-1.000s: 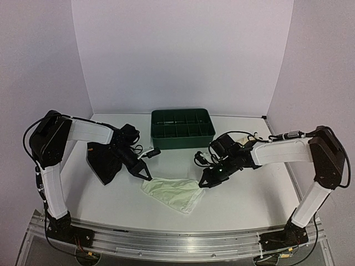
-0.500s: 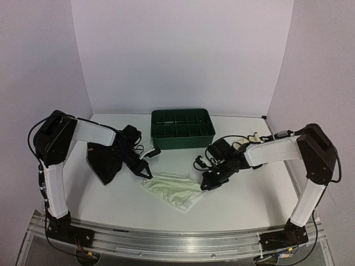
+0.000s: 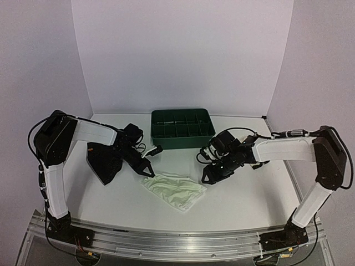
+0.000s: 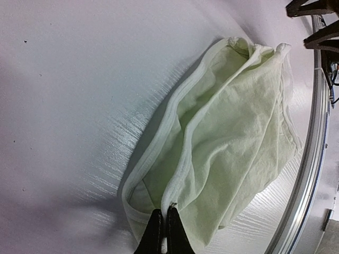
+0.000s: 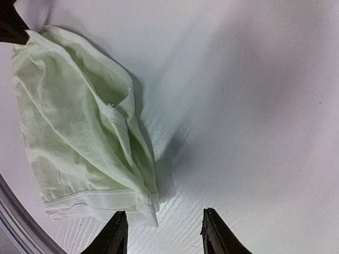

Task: Roll the underwear
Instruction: Fold the underwear at the center of the board.

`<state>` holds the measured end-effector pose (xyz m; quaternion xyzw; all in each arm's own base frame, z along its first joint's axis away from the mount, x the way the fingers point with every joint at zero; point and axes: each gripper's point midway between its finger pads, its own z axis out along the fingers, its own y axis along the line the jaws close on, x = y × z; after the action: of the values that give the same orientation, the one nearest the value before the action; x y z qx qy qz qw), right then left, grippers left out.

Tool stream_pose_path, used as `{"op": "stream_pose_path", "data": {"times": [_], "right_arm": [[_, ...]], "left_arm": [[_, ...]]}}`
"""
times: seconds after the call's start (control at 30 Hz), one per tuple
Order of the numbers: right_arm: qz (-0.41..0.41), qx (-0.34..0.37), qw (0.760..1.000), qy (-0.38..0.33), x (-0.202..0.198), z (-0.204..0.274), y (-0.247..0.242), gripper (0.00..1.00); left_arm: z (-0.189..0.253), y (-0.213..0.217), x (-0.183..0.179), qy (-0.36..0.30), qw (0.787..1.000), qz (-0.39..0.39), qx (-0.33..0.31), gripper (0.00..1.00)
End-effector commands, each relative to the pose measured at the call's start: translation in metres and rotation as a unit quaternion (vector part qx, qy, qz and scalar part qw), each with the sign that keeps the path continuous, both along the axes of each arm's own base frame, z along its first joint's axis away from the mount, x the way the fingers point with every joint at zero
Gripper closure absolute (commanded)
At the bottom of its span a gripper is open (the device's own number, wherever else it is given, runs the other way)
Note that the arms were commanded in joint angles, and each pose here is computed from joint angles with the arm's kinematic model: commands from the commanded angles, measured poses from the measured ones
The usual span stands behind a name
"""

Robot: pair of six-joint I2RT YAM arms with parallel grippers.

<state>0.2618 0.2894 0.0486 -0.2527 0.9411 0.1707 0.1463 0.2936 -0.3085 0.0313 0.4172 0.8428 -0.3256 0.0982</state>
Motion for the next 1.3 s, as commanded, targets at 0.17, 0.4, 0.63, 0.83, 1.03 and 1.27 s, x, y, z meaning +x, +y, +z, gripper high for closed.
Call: {"op": "stream_pose_path", "data": {"times": [0.17,0.4,0.63,0.83,1.03,1.27], "right_arm": [[0.139,0.037,0.986,-0.080,-0.055,0.033,0.073,0.73],[0.181,0.057,0.980,-0.054,-0.070,-0.004,0.126,0.81],[0.149,0.000,0.989,-0.016,-0.087,-0.055,0.098,0.86],[0.163,-0.022,0.986,-0.003,-0.111,-0.066,0.085,0.86],[0.172,-0.014,0.985,-0.004,-0.115,-0.059,0.084,0.85],[0.184,0.024,0.982,-0.046,-0.099,-0.023,0.111,0.83]], "left_arm": [[0.003,-0.010,0.017,-0.005,1.000,0.025,-0.005,1.00],[0.002,-0.013,0.026,-0.009,0.999,0.043,-0.003,1.00],[0.001,-0.011,0.043,-0.043,0.997,0.056,0.013,1.00],[-0.012,0.000,0.065,-0.089,0.992,0.070,0.055,1.00],[-0.020,0.000,0.064,-0.094,0.992,0.057,0.064,1.00],[-0.011,-0.025,0.027,-0.082,0.996,-0.014,0.027,0.93]]}}
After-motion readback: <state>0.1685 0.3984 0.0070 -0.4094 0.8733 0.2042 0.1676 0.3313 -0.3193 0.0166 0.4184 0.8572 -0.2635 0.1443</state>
